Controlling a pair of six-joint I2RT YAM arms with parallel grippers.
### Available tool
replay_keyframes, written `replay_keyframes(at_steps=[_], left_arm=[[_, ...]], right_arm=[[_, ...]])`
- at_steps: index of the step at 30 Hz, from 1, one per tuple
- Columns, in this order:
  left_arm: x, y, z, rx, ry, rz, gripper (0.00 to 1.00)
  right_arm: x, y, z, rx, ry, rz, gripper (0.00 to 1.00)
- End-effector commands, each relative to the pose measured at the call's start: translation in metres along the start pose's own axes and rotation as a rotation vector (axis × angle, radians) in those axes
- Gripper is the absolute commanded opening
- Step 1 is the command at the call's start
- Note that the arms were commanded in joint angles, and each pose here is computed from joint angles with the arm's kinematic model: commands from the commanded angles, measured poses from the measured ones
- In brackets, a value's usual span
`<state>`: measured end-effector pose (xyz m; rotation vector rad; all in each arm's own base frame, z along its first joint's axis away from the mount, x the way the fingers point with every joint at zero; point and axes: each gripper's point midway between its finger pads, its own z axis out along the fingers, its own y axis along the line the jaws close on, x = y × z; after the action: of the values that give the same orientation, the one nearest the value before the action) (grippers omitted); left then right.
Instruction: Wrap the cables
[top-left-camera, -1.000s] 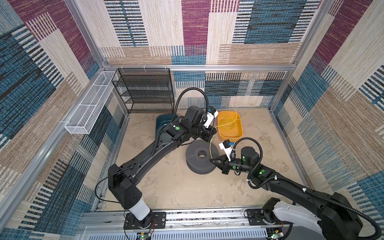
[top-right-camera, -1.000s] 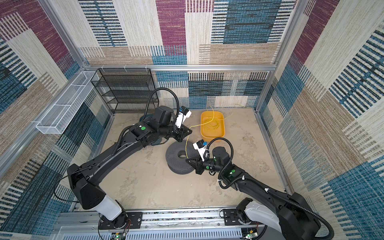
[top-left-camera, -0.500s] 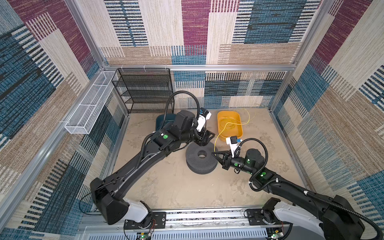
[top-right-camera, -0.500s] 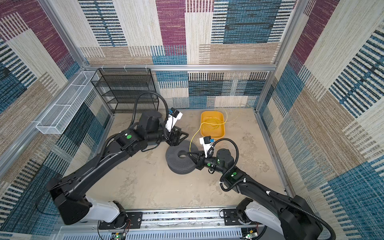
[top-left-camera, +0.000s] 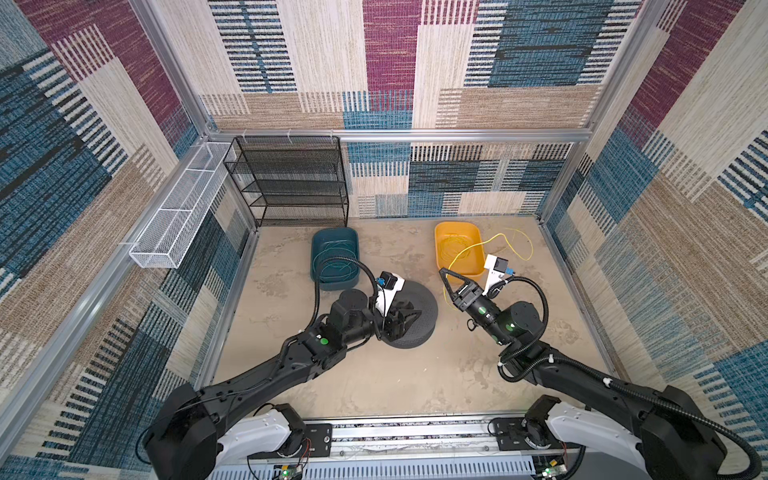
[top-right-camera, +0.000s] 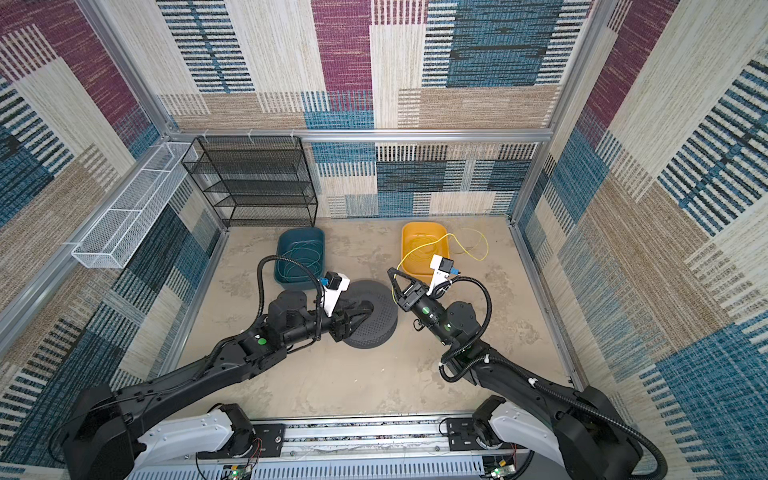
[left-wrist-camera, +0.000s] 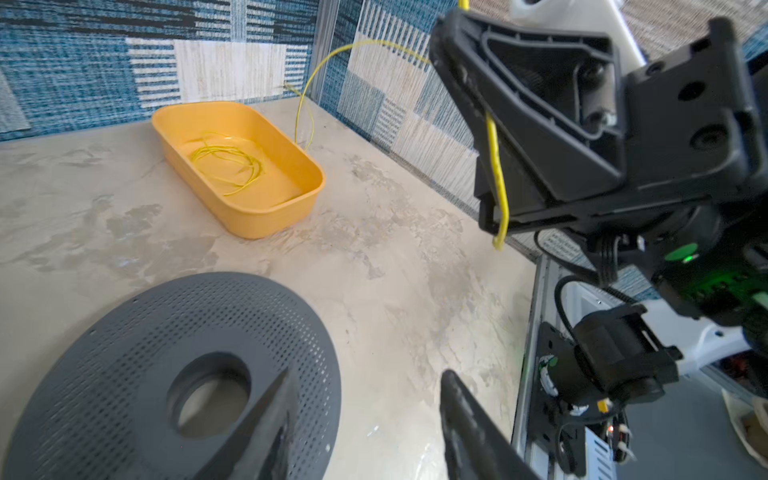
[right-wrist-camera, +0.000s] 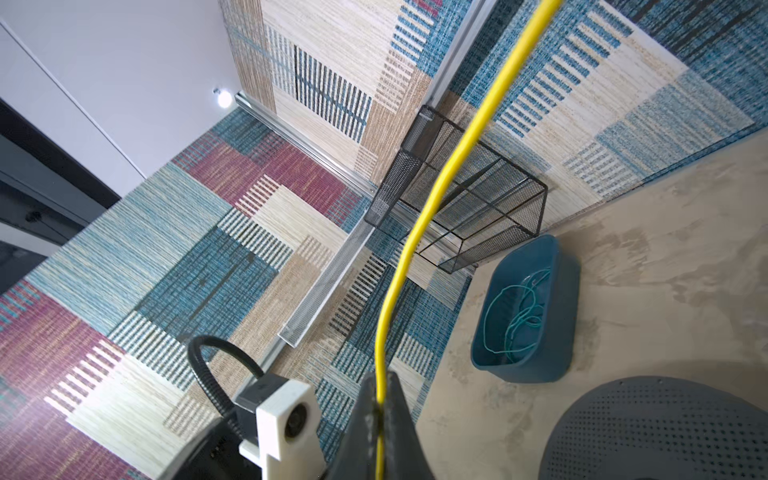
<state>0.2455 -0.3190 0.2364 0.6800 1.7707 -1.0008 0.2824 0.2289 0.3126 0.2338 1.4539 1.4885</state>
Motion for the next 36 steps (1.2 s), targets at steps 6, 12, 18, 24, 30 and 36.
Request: replay_keyframes(at_steps=[6, 12, 18, 24, 30, 36], left_arm=[[-0.070, -0.039, 0.022, 0.188, -0.348, 0.001, 0.57], [-0.061, -0.055, 0.040, 0.250, -0.337, -0.011, 0.55], [-0.053, -0.067, 0.051, 0.274, -0.346, -0.014, 0.53], [-0.041, -0.065, 0.038, 0.257, -0.343, -0.011, 0.48], [-0.038, -0.070, 0.018, 0.265, -0.335, 0.021, 0.43], [-0.044, -0.064, 0.026, 0.225, -0.335, -0.004, 0.62]], right_arm=[[-0.014, 0.014, -0.001, -0.058, -0.065, 0.098, 0.00], [-0.018, 0.013, -0.004, -0.047, -0.088, 0.092, 0.00], [-0.019, 0.011, -0.006, -0.044, -0.099, 0.104, 0.00], [-0.022, 0.010, -0.008, -0.029, -0.112, 0.082, 0.00], [-0.019, 0.005, -0.005, -0.014, -0.102, 0.078, 0.00], [-0.013, 0.002, -0.002, -0.017, -0.079, 0.095, 0.00]])
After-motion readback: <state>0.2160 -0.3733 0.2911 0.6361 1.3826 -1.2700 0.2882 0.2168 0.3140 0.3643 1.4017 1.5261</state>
